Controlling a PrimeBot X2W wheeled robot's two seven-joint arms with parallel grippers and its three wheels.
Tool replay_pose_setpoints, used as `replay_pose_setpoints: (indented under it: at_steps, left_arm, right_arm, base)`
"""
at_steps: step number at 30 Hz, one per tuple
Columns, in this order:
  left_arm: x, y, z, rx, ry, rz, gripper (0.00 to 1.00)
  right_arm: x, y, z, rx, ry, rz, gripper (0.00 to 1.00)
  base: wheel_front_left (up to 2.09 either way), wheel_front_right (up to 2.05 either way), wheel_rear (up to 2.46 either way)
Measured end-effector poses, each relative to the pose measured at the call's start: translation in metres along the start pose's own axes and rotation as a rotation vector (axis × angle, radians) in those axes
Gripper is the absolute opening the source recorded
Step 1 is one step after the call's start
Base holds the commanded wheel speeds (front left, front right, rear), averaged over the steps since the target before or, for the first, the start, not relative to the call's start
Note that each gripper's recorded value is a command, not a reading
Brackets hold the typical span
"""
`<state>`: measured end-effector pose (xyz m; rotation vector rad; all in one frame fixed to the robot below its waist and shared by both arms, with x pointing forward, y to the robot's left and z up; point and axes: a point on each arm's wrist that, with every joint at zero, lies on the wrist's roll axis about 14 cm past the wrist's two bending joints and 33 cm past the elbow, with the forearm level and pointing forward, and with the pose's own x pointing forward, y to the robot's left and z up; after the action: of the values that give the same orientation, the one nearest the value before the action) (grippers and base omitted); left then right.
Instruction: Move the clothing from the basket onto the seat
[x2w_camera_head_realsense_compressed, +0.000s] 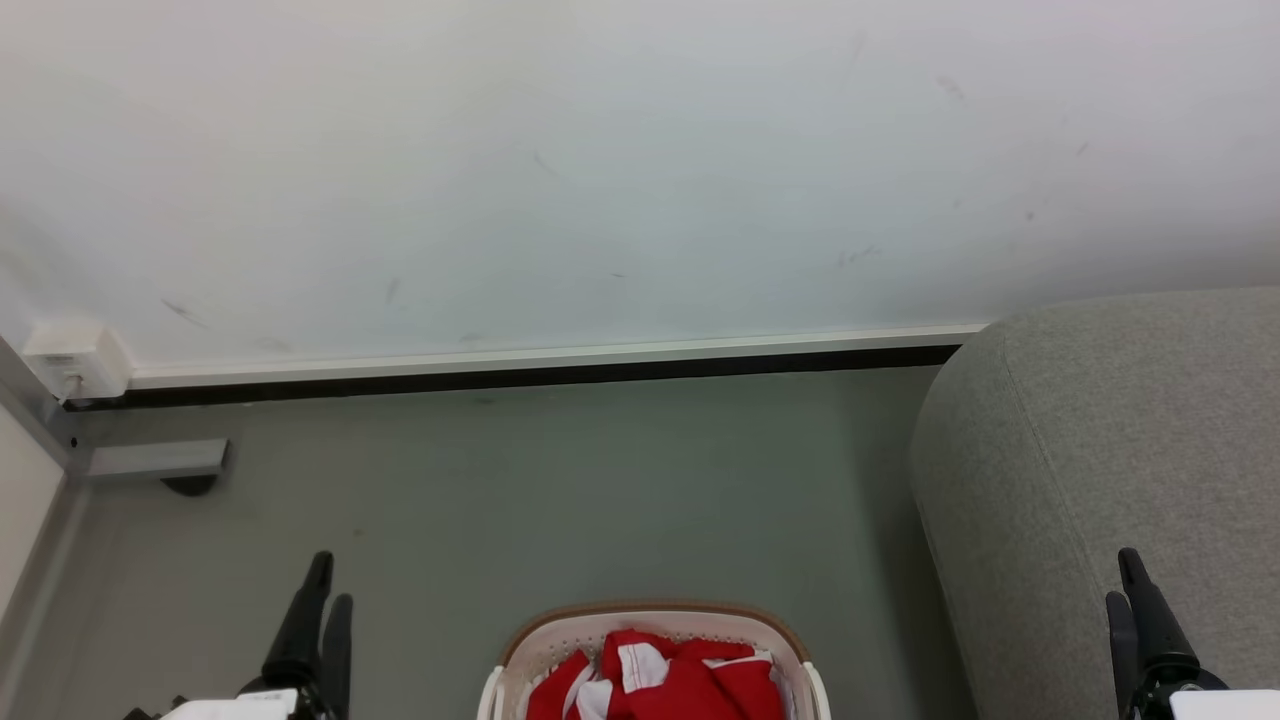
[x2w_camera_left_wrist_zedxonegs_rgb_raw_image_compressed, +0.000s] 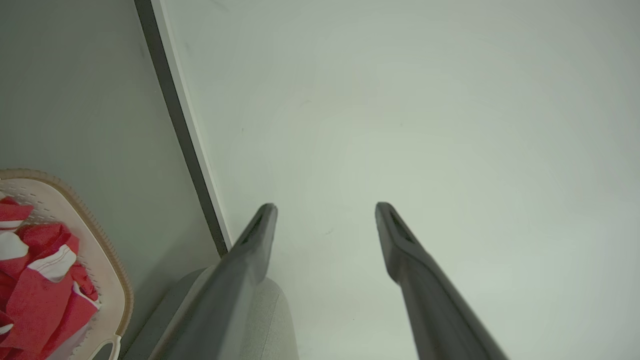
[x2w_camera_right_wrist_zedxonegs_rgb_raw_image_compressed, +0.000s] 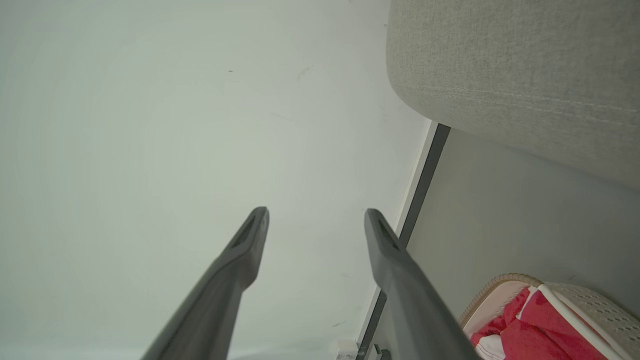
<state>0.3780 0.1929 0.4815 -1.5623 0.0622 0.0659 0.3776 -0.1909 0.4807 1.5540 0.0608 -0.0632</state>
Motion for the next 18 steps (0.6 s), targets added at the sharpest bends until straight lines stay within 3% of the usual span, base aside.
replay_pose_setpoints:
  at_steps: [6,18]
  left_arm:
    - [-0.001,0.002,0.002,0.046,-0.022,0.006,1.00]
    - [-0.004,0.003,0.009,0.265,-0.055,0.016,1.00]
  right_arm:
    - [-0.001,-0.001,-0.003,-0.115,0.002,-0.004,1.00]
    - [0.002,0.010,-0.018,-0.446,0.035,0.033,1.00]
  base:
    - [0.00,0.00,0.00]
    - [0.00,0.00,0.00]
